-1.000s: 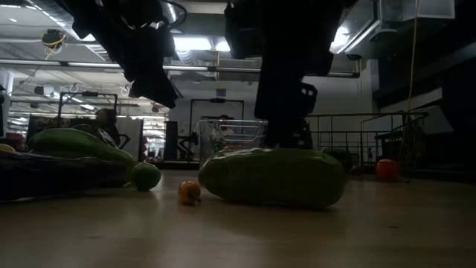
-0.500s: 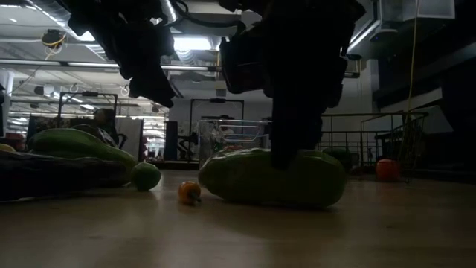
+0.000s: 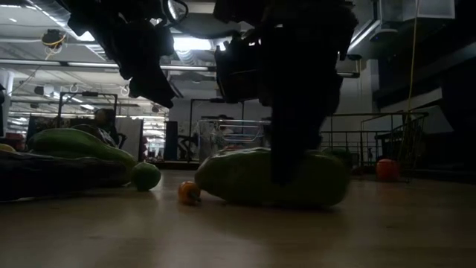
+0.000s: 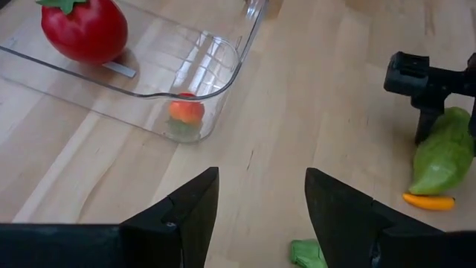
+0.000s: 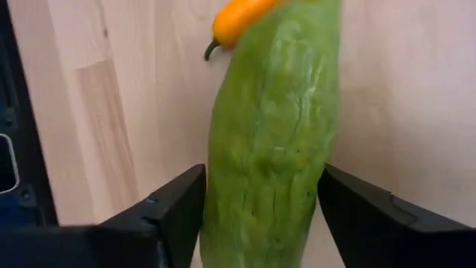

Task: Sort produce into baskets
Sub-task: Put the green cucumber into the wire basket

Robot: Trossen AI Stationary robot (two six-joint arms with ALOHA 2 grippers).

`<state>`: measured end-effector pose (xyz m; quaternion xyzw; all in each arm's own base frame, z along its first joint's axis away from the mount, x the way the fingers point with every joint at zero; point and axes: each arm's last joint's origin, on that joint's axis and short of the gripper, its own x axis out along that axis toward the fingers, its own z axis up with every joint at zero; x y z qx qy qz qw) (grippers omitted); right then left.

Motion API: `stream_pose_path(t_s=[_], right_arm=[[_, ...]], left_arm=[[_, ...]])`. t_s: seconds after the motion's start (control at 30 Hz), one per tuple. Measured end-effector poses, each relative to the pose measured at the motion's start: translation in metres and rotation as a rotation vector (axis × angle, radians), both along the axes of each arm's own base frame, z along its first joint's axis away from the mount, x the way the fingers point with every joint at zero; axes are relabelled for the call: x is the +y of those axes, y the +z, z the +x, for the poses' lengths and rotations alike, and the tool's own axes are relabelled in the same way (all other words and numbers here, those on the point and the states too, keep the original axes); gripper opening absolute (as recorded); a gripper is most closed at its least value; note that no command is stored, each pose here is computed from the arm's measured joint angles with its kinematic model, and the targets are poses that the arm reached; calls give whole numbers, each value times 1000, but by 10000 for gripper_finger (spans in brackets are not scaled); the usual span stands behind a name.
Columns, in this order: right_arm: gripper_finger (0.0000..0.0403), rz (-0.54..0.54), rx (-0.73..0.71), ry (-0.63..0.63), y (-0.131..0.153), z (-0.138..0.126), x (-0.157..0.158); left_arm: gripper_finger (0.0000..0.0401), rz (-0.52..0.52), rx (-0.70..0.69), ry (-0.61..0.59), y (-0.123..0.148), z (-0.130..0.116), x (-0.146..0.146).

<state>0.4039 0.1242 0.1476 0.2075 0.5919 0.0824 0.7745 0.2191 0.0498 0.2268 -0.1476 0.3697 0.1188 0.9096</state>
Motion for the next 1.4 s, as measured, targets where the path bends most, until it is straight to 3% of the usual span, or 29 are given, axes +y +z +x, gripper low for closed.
stream_pose_path(t_s=[0.27,0.43,0.7,1.0,1.2,1.4], right_arm=[[218,15,-1,-2,2,1,-3],[216,10,-3,-16,22,-6,-10],[215,-247,35,-125,82,-41,-54],[215,-532,51,-323,146,-92,-127],[215,-663,147,-461,158,-116,-176],[215,-660,240,-539,151,-124,-221]], left_arm=[[196,2,2,-3,0,0,0],[196,5,3,-6,0,0,0],[196,38,9,-40,0,0,0],[196,26,35,-34,-2,-2,0],[196,24,34,-32,-2,-2,0],[197,24,44,-35,-3,-3,-1]])
